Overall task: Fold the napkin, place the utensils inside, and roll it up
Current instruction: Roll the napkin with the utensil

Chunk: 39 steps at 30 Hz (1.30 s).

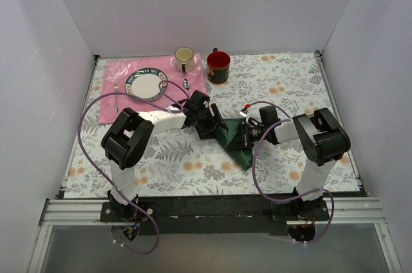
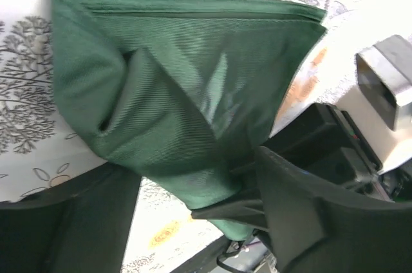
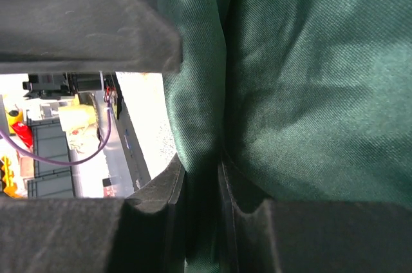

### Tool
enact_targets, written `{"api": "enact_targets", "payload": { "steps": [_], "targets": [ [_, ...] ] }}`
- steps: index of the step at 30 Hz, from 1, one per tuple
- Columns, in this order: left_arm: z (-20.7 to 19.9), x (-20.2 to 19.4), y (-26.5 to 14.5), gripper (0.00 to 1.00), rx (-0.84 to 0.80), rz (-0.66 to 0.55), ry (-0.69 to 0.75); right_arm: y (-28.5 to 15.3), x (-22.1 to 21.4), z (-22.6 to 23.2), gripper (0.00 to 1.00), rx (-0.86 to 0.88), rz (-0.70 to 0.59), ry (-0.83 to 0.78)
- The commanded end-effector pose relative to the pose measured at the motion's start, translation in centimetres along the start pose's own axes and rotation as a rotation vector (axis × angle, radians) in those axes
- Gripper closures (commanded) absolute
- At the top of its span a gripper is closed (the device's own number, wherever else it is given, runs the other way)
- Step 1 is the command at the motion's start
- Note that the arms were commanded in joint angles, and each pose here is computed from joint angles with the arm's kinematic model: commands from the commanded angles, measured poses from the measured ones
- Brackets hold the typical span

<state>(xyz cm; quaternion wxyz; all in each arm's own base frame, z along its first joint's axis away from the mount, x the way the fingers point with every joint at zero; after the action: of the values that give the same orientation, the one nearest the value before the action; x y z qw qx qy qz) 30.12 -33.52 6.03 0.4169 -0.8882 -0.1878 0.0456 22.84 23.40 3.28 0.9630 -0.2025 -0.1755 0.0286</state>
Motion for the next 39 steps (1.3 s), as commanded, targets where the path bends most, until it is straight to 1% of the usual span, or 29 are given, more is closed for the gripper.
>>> {"api": "enact_targets", "payload": {
  "steps": [1,3,4,6,7,8,9,11,12,13,14,15,16,17,18,20,21,23,25,26,27,28,32,39],
  "targets": [
    [3.0,-0.7,1.3,0.42,0.152,-0.014,-0.037,-0.1,-0.6,-1.2,0.99,-0.087,-0.015,0.05],
    [3.4,-0.5,1.5,0.56,0.17,-0.03,-0.036,-0.2,-0.4,-1.2,0.99,-0.103,-0.014,0.037],
    [3.4,-0.6,1.5,0.6,0.172,-0.033,-0.025,-0.3,-0.1,-1.2,0.99,-0.115,-0.016,0.025],
    [3.6,-0.3,1.5,0.62,0.189,-0.046,-0.021,-0.7,-0.2,-1.4,0.99,-0.159,-0.001,0.0],
    [3.7,-0.2,1.5,0.65,0.194,-0.046,-0.012,-0.8,0.2,-1.2,0.99,-0.171,0.001,-0.02],
    [3.8,-0.3,1.5,0.66,0.197,-0.044,-0.01,-0.9,0.3,-1.0,0.99,-0.183,0.005,-0.039],
    [3.7,-0.3,1.4,0.66,0.195,-0.044,-0.01,-1.2,-0.1,-1.4,0.94,-0.217,0.023,-0.051],
    [3.6,-0.3,1.4,0.69,0.191,-0.039,-0.005,-1.5,0.3,-0.9,0.88,-0.254,0.028,-0.103],
    [3.6,-0.4,1.3,0.69,0.187,-0.034,-0.004,-1.7,0.8,-1.1,0.79,-0.299,0.021,-0.138],
    [3.6,-0.4,1.3,0.69,0.187,-0.034,-0.004,-2.2,-0.1,-1.2,0.74,-0.337,0.061,-0.141],
    [3.6,-0.5,1.4,0.7,0.186,-0.029,-0.003,-2.2,0.5,-0.3,0.68,-0.362,0.062,-0.197],
    [3.6,-0.7,1.4,0.7,0.185,-0.016,-0.003,-2.6,0.9,-0.6,0.57,-0.438,0.058,-0.232],
    [3.5,-0.8,1.4,0.7,0.181,-0.011,-0.002,-3.1,0.4,-0.6,0.54,-0.482,0.089,-0.254],
    [3.4,-0.7,1.4,0.7,0.179,-0.008,0.001,-2.9,1.1,0.6,0.5,-0.502,0.084,-0.315],
    [3.4,-0.8,1.4,0.71,0.18,-0.002,0.004,-3.5,1.6,0.3,0.47,-0.585,0.077,-0.348],
    [3.4,-1.0,1.5,0.72,0.178,0.013,0.011,-3.7,1.6,1.6,0.43,-0.647,0.093,-0.423],
    [3.2,-0.9,1.5,0.72,0.173,0.013,0.02,-4.1,2.4,1.8,0.39,-0.714,0.073,-0.459],
    [3.2,-1.1,1.6,0.72,0.176,0.027,0.02,-3.9,2.1,2.8,0.37,-0.757,0.087,-0.519],
    [2.9,-1.1,1.6,0.72,0.168,0.035,0.023,-4.3,2.8,2.9,0.34,-0.844,0.068,-0.564],
    [2.8,-1.1,1.6,0.72,0.165,0.041,0.024,-3.7,2.3,3.3,0.27,-0.858,0.083,-0.597],
    [2.8,-1.1,1.6,0.72,0.167,0.042,0.024,-3.9,2.5,3.2,0.14,-0.908,0.07,-0.61],
    [2.6,-1.1,1.7,0.72,0.163,0.043,0.024,-3.7,2.3,3.2,0.03,-0.927,0.072,-0.621],
    [2.4,-1.0,1.6,0.72,0.162,0.044,0.025,-2.5,1.5,3.3,0.02,-1.015,0.078,-0.687],
    [2.2,-1.1,1.4,0.72,0.156,0.048,0.024,-1.5,0.2,2.0,0.02,-1.118,0.106,-0.713]
  ]
}}
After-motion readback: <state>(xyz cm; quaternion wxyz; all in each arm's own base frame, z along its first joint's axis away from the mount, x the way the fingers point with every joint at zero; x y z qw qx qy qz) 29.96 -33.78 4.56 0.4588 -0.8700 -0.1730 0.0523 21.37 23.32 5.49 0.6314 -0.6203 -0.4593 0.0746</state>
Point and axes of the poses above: each gripper's point midway between its finger pads, its own y axis out along the fingers, its own z axis along the line the jaws close on, x = y × z, the point moved 2 cm from there along -y, back along the fingers, and after that the axes turned 3 degrees about -y, right-handed, at the moved point
